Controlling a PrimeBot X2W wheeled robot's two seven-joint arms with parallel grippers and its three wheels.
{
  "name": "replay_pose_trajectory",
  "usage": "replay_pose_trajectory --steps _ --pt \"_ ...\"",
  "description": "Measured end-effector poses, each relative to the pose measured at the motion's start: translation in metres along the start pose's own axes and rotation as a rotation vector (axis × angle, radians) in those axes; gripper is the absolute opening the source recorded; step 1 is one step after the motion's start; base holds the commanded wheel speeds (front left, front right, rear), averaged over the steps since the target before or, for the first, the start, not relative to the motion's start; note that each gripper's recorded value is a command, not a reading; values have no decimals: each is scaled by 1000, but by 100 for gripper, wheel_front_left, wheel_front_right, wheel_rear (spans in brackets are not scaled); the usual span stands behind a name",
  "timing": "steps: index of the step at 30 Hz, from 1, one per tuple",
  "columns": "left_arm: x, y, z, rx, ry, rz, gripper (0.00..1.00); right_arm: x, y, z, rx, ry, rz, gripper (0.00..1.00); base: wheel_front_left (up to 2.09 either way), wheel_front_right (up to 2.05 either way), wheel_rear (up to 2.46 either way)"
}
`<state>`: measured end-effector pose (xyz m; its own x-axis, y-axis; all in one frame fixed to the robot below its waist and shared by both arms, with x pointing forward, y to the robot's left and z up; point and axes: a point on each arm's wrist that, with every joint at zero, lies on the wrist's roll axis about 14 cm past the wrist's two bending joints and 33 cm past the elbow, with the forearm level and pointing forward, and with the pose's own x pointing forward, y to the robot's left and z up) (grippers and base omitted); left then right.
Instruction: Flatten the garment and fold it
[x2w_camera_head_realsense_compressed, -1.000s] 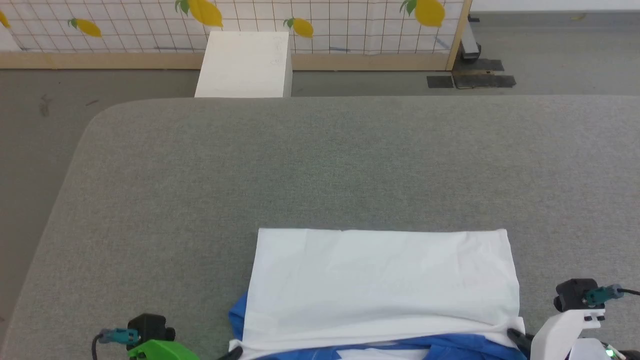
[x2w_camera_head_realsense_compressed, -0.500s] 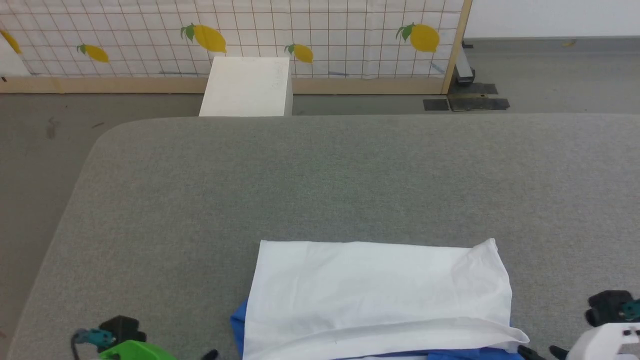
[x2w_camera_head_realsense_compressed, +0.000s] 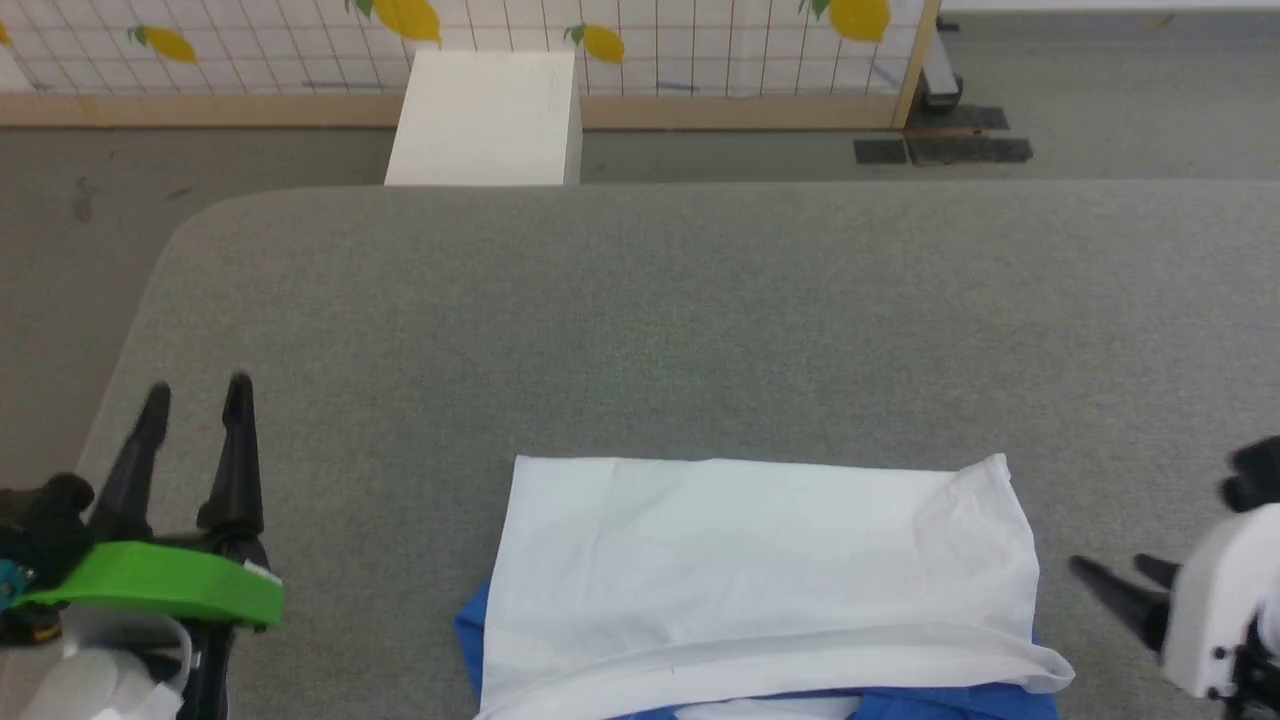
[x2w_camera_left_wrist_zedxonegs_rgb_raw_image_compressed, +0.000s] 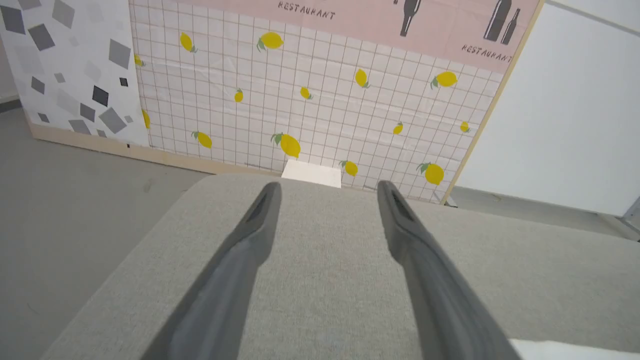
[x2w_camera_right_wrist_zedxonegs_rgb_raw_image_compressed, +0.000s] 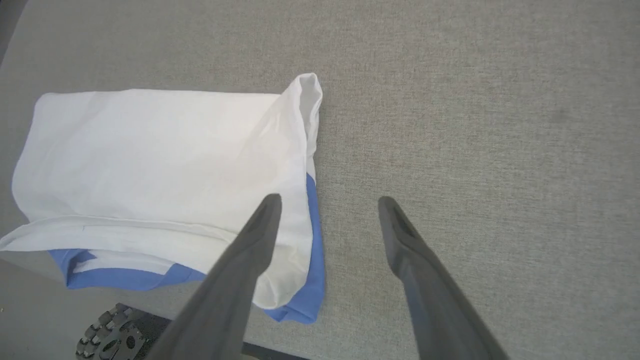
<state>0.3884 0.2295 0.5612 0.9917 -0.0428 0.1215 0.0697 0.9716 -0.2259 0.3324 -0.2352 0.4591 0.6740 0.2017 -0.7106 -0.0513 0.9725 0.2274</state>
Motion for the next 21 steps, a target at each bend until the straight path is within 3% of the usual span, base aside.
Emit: replay_pose_trajectory --steps 4,8,12,21 --pt "16 -8 22 110 -125 -26 100 28 9 -22 -38 132 27 100 0 0 0" --pt "25 -16 45 151 -242 -23 100 49 10 -46 -57 249 36 100 0 0 0" --pt "25 -12 33 147 -231 -6 100 64 15 -62 -66 323 51 100 0 0 0" --pt "23 -12 1 120 -155 -1 100 83 44 -68 -102 344 132 100 0 0 0"
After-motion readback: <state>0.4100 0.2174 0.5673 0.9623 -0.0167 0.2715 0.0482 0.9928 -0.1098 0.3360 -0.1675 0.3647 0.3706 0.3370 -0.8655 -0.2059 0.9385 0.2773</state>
